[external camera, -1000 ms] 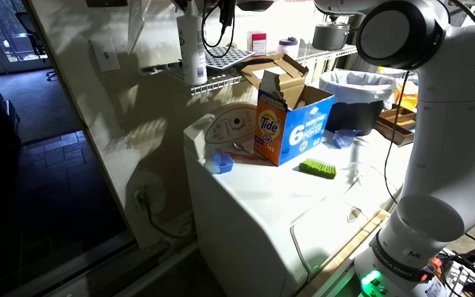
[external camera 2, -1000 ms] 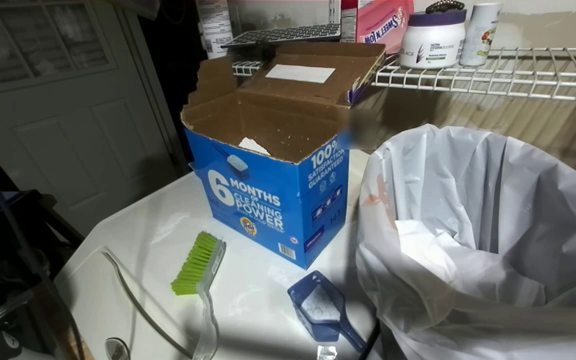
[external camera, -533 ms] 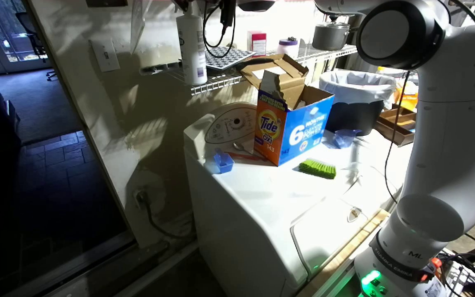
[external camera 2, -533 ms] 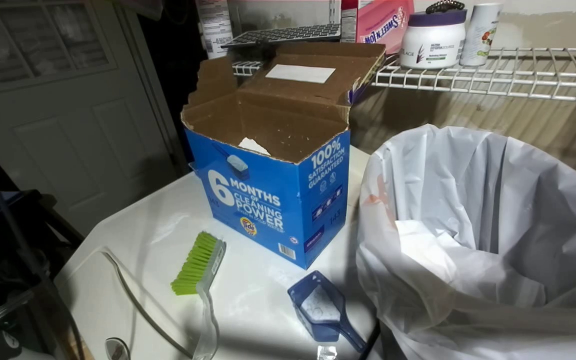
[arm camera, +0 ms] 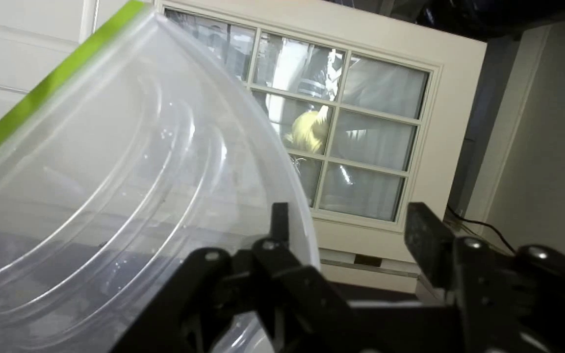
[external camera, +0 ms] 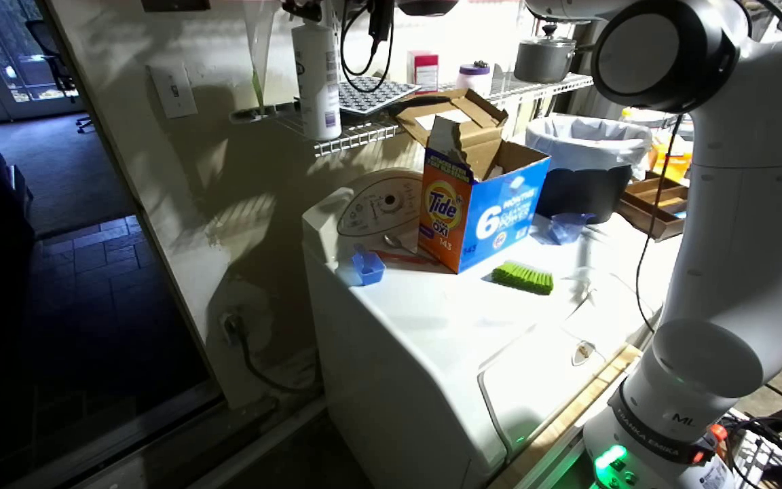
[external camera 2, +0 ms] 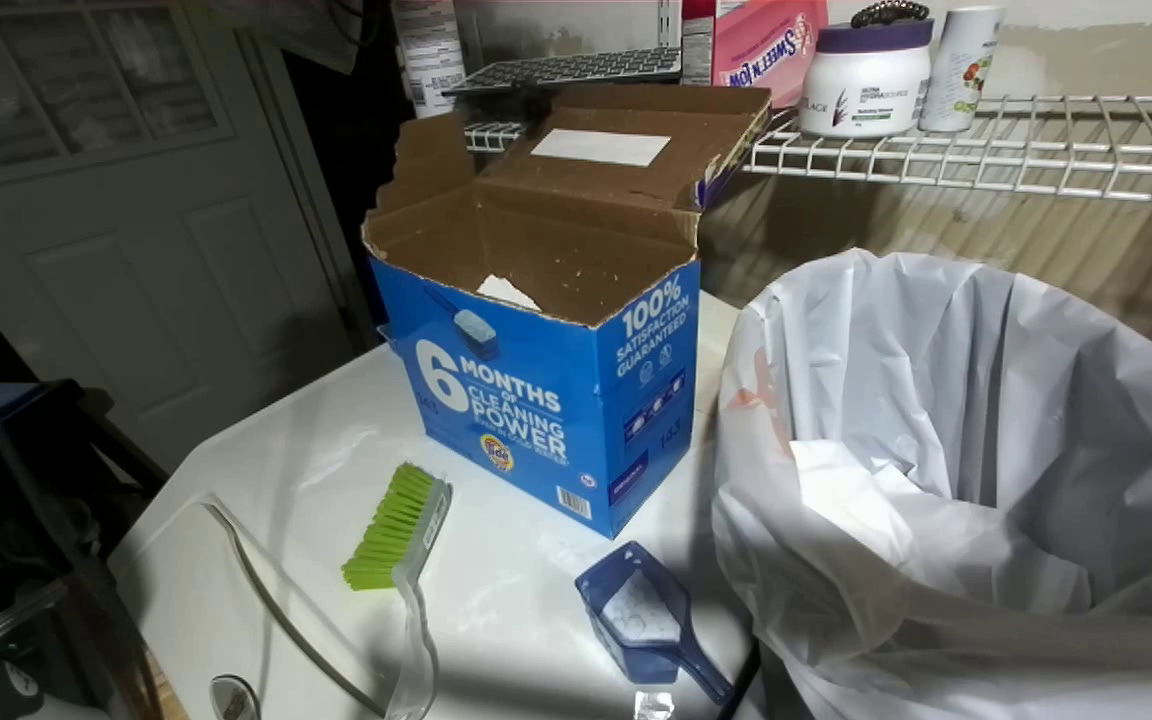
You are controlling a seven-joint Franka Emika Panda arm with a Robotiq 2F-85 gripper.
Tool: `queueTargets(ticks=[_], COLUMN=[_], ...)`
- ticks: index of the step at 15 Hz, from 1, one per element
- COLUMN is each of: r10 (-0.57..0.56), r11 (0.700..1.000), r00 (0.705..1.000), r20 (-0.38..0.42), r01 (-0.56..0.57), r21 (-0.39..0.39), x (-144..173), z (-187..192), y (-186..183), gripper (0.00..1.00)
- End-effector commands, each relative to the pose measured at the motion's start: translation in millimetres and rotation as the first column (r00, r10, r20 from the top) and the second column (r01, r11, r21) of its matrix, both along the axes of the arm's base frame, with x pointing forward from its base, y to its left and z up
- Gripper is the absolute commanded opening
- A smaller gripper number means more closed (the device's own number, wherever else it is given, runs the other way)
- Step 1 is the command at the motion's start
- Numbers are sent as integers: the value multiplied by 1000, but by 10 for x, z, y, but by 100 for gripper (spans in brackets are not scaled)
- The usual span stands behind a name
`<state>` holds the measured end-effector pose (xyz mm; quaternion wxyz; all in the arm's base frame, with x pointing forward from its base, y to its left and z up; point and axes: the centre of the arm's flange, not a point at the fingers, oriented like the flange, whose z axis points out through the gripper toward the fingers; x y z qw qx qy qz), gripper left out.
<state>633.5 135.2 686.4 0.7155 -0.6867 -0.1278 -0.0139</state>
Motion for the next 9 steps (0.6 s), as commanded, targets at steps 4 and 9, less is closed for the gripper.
queueTargets(ticks=[4,9], r10=[-16,-11], r11=[999,990], r00=[1000,1000], r20=[1,-9], r01=[16,10], r21=[-48,-142], x=[-172,-211], z=[27,-20], y=[-59,-98], gripper=[100,100])
